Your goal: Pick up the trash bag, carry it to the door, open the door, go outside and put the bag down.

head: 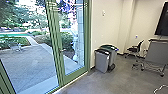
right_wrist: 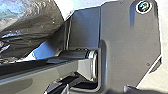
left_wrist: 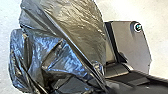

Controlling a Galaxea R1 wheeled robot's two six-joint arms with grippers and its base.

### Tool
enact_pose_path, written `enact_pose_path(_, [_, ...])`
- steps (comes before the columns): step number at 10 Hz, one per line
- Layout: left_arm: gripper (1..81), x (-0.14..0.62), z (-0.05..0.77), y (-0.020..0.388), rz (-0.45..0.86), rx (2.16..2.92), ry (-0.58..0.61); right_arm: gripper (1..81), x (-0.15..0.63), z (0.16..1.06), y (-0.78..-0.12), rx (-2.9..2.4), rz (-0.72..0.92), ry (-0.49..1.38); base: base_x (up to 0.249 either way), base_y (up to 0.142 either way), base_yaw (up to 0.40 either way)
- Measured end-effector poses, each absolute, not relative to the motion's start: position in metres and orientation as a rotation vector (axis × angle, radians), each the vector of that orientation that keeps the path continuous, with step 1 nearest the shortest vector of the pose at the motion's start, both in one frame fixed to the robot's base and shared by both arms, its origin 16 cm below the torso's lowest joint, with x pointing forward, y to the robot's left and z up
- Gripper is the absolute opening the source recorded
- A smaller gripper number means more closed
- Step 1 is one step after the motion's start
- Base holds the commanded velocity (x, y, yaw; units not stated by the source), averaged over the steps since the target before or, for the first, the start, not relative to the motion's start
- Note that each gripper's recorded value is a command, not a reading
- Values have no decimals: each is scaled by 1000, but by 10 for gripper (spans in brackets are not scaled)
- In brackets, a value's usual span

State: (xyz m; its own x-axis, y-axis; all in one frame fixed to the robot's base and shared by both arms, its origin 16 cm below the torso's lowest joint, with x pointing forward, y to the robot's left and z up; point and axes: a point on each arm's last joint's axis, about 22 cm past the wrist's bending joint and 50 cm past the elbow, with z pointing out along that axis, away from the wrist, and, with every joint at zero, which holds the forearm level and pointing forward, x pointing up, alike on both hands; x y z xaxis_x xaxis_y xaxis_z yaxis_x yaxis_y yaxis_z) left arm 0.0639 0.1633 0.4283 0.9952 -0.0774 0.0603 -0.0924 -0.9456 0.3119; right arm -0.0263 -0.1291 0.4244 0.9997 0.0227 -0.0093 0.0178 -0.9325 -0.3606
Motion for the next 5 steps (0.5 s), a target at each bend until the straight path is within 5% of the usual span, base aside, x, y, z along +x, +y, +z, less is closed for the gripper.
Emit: enact_pose_path(5, [10,62,428,163,66,2818,-126,811,-26,424,-129,-2773,19,-29,134,0,0])
